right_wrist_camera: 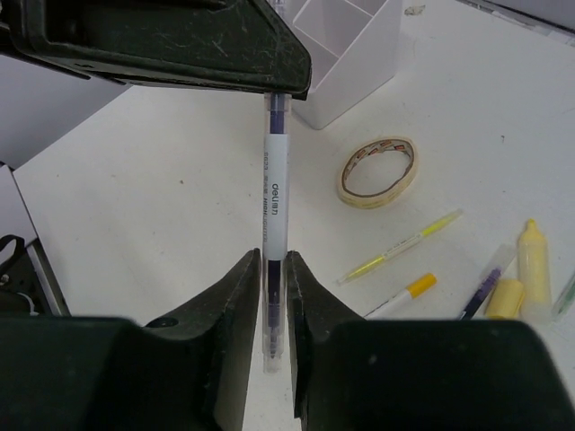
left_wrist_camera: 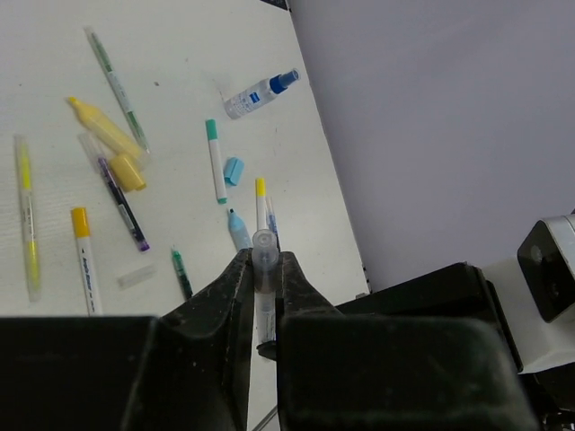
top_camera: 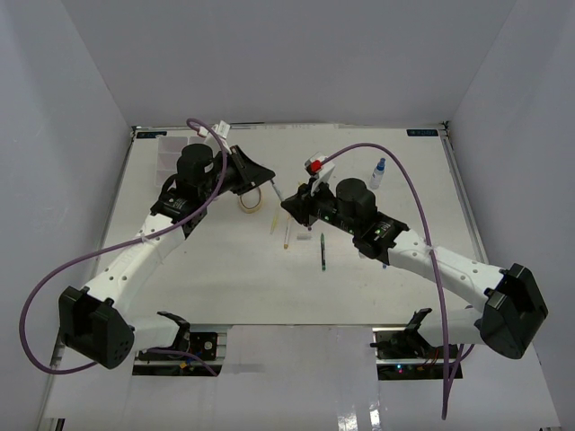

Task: Sort the stationery into containers
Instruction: Pick up the pen from the center of the board, then place the pen in the storage box.

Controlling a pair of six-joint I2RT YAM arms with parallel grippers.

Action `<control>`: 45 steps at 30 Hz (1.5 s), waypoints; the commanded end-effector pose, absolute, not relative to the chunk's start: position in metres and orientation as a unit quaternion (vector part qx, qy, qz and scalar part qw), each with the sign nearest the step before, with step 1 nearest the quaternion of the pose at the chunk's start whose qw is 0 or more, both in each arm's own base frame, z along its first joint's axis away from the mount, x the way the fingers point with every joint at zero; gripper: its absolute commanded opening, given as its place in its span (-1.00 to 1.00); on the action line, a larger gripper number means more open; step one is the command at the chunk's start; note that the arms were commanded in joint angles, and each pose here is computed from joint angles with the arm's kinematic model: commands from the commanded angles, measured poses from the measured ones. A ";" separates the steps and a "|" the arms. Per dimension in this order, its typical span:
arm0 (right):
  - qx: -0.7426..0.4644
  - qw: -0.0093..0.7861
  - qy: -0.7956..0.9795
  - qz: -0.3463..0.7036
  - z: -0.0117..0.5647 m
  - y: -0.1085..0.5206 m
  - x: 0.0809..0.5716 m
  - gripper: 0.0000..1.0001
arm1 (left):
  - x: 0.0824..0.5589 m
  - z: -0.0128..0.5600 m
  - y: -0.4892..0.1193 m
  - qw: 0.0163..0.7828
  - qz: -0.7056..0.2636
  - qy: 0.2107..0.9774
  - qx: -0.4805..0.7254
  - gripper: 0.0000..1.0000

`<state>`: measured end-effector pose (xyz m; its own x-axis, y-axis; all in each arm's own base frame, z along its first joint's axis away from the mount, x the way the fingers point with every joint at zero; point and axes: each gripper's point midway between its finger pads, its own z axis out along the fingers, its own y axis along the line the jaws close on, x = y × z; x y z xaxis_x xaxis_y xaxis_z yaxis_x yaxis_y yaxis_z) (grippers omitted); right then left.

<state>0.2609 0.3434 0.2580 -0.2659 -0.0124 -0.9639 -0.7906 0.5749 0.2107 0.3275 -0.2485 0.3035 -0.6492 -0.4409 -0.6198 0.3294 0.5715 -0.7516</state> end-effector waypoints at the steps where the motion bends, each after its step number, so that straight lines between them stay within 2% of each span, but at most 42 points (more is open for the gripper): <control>1: -0.288 0.541 0.697 0.372 0.259 0.349 0.260 -0.49 | 0.327 0.323 -0.251 0.439 -0.471 0.765 -0.024 -0.82; 3: -0.288 0.542 0.698 0.370 0.258 0.348 0.261 -0.32 | 0.328 0.322 -0.250 0.443 -0.466 0.765 -0.022 -0.92; 4: -0.288 0.542 0.698 0.369 0.256 0.348 0.261 -0.13 | 0.328 0.321 -0.249 0.445 -0.463 0.766 -0.021 -0.95; 6: -0.287 0.541 0.701 0.366 0.254 0.347 0.261 0.10 | 0.332 0.318 -0.244 0.458 -0.446 0.768 -0.021 -0.97; 7: -0.284 0.543 0.703 0.362 0.252 0.346 0.262 0.43 | 0.334 0.318 -0.242 0.464 -0.438 0.769 -0.022 -0.97; 9: -0.284 0.543 0.710 0.348 0.248 0.341 0.264 0.69 | 0.343 0.314 -0.230 0.488 -0.399 0.775 -0.029 -0.99; 10: -0.280 0.547 0.713 0.338 0.248 0.337 0.266 0.90 | 0.348 0.312 -0.224 0.500 -0.374 0.781 -0.026 -0.99; 11: -0.276 0.546 0.721 0.325 0.243 0.332 0.269 0.96 | 0.359 0.309 -0.210 0.519 -0.335 0.785 -0.045 -1.00; 12: -0.267 0.551 0.727 0.309 0.242 0.327 0.273 0.84 | 0.365 0.308 -0.202 0.530 -0.309 0.788 -0.052 -1.00; 13: -0.263 0.553 0.730 0.303 0.242 0.323 0.274 0.80 | 0.374 0.307 -0.191 0.541 -0.272 0.793 -0.065 -1.00; 17: -0.268 0.556 0.735 0.280 0.238 0.310 0.273 0.80 | 0.411 0.311 -0.131 0.598 -0.110 0.788 -0.098 -0.93; 19: -0.265 0.557 0.739 0.271 0.237 0.304 0.273 0.80 | 0.429 0.309 -0.115 0.604 -0.076 0.787 -0.104 -0.91; 26: -0.269 0.573 0.734 0.246 0.246 0.288 0.270 0.80 | 0.497 0.318 -0.010 0.618 -0.014 0.762 -0.195 -0.88; 35: -0.296 0.560 0.737 0.238 0.236 0.287 0.267 0.80 | 0.545 0.318 0.071 0.641 0.034 0.725 -0.248 -0.87; 45: -0.311 0.536 0.745 0.245 0.217 0.290 0.261 0.80 | 0.569 0.304 0.110 0.652 0.049 0.710 -0.261 -0.87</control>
